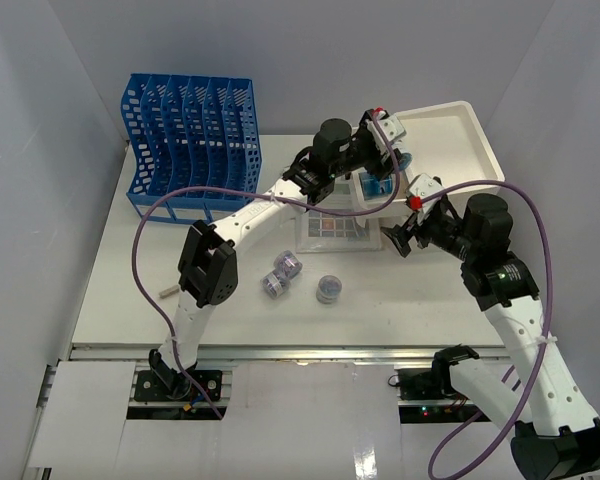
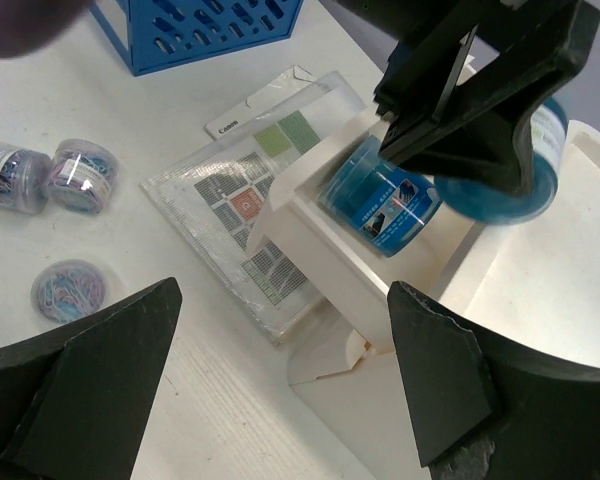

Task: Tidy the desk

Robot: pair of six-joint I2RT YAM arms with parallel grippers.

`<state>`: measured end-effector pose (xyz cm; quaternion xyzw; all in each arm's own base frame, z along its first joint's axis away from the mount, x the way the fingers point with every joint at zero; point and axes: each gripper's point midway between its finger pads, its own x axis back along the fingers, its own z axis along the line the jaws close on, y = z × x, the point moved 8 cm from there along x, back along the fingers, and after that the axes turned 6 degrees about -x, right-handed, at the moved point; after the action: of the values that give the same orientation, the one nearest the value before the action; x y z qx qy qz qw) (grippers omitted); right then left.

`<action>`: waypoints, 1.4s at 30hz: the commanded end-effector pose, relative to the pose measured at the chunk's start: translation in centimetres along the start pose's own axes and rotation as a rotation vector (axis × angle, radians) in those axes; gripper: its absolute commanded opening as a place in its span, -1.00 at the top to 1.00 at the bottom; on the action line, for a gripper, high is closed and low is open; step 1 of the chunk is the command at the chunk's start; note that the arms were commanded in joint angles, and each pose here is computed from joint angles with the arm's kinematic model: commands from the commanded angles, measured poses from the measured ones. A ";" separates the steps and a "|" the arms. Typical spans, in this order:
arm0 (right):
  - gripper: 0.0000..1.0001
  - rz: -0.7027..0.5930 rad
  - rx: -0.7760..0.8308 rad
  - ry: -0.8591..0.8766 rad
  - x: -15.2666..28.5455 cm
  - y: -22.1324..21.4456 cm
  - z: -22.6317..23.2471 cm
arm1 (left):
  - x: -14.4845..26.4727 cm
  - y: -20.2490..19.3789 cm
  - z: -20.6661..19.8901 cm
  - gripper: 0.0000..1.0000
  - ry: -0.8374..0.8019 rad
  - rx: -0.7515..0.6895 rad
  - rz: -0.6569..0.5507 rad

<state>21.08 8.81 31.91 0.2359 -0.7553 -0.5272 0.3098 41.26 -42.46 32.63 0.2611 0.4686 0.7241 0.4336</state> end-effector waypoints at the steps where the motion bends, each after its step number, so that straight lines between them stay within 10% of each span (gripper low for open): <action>1: -0.81 -0.005 -0.020 0.008 0.4 -0.6 0.4 | 0.3 2.4 3.7 1.00 0.156 -0.169 -0.095; 18: -0.80 0.012 -0.050 -0.109 1.0 0.1 -1.6 | 0.6 -1.2 5.8 0.90 0.264 -0.225 -0.027; 22: -0.80 0.010 -0.067 -0.117 1.1 0.3 -2.0 | 0.4 -1.8 5.5 -0.08 0.260 -0.167 -0.016; 28: -0.80 0.002 -0.086 -0.117 1.0 0.7 -2.2 | 0.7 -0.9 5.4 -0.66 0.248 -0.128 -0.027; 42: -0.95 -0.001 -0.307 -0.228 -1.2 3.5 -5.2 | 3.9 5.2 7.5 -0.96 0.355 0.035 -0.037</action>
<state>24.41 7.54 33.54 0.1365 -0.7142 -0.6196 0.2955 46.05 -39.75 30.20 0.1943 0.4901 0.7736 0.3515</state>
